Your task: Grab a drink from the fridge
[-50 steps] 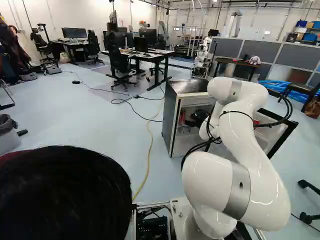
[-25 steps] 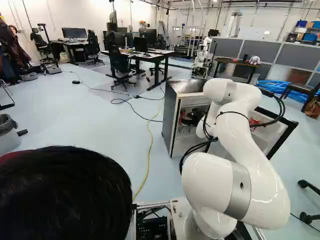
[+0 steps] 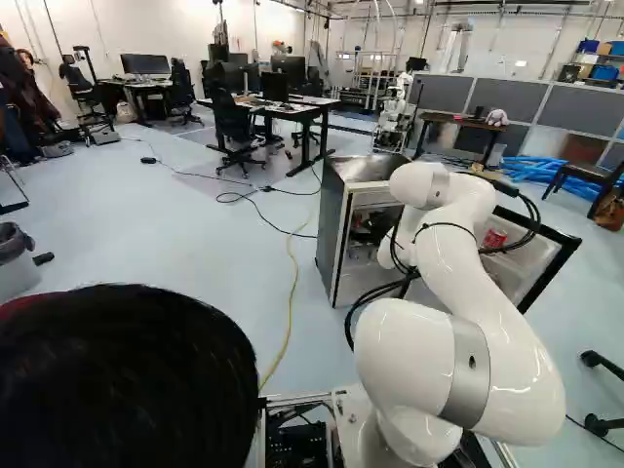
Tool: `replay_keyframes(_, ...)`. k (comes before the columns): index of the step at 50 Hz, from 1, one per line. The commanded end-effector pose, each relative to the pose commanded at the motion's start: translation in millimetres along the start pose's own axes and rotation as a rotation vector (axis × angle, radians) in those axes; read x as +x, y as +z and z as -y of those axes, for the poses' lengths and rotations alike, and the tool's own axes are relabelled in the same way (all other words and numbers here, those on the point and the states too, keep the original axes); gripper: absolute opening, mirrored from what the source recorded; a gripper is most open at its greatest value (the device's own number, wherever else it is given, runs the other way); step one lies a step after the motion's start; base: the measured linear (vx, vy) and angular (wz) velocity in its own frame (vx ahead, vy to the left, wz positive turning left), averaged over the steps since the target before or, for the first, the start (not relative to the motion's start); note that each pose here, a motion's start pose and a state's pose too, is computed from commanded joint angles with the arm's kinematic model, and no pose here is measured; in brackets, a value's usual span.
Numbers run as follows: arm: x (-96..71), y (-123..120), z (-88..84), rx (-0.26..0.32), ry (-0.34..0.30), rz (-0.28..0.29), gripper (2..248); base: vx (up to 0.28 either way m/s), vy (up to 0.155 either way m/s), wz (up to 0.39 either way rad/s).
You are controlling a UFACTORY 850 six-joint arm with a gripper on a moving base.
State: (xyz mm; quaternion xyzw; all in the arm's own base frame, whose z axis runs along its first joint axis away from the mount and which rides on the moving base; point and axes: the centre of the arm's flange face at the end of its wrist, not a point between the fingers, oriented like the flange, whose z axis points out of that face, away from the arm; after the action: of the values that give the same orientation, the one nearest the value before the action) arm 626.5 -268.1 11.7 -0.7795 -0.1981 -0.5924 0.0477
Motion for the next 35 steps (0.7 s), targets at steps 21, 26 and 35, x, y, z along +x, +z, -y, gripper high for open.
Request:
replay_keyframes(21, -8.3, 4.5, 3.4, 0.005, 0.001, 0.001, 148, 0.000, 0.000, 0.000)
replay_keyframes(26, -7.1, 6.4, 6.4, 0.010, 0.000, 0.001, 148, 0.000, 0.000, 0.000)
replay_keyframes(35, -6.2, 8.7, 8.3, 0.014, -0.002, 0.000, 148, 0.000, 0.000, 0.000)
